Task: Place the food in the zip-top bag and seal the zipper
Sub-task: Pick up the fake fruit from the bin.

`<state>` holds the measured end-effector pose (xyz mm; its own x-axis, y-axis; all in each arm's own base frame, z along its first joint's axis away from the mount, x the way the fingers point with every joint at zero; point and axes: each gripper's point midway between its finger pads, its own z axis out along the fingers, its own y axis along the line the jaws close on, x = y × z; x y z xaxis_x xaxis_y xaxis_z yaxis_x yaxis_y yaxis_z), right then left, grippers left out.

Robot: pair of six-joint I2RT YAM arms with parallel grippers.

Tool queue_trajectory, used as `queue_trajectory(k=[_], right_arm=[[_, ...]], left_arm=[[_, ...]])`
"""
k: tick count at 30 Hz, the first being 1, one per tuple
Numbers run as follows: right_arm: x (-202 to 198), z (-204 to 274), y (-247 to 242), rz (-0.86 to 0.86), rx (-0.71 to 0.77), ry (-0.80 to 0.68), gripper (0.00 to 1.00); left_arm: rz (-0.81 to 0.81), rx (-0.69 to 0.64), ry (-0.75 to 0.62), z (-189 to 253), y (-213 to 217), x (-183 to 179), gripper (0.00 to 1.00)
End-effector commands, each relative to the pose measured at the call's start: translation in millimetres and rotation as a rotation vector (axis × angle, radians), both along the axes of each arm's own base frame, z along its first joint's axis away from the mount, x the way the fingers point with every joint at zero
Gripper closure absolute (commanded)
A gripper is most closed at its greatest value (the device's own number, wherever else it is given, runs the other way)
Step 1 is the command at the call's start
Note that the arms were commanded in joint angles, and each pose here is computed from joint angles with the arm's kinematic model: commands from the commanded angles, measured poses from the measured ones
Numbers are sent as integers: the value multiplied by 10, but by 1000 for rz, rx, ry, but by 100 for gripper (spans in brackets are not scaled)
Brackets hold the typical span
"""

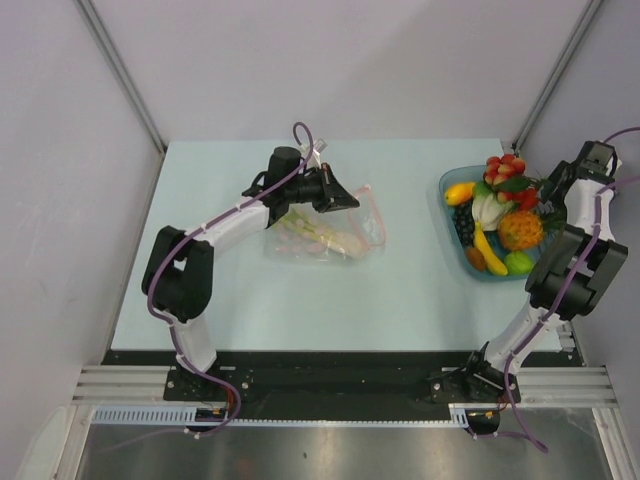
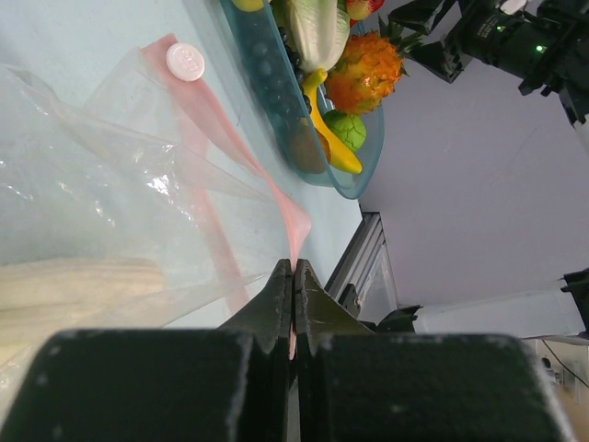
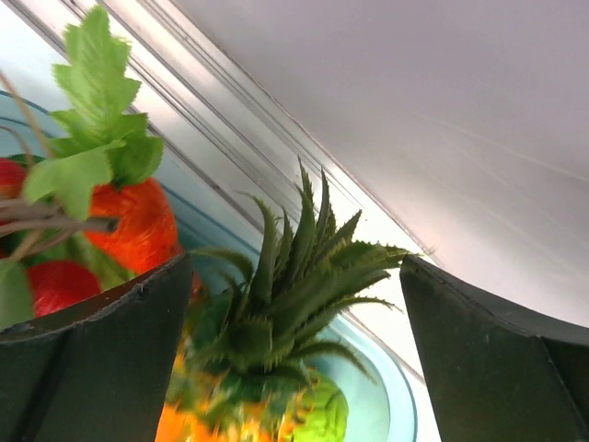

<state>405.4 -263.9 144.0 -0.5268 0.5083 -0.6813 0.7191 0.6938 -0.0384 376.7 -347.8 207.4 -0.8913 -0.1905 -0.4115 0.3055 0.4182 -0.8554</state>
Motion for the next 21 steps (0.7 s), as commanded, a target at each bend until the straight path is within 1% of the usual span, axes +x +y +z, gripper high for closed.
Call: queue_trajectory(k=[1,8,13,21], right_arm=[[-93,445,-28,-115,-44,-104,0],[-158,272,46,-194,-39,-55,0],[-249,187,42,-266,-83,-16,0],[-86,-60,24,-249,-73,2,1]], left_arm=[[-9,-41,-41,192,-6,58,100],[-10,-42,-36,185,29,50,100],[-6,-43,-26,176,50,47,100],[1,-45,-21,172,95,35,100]])
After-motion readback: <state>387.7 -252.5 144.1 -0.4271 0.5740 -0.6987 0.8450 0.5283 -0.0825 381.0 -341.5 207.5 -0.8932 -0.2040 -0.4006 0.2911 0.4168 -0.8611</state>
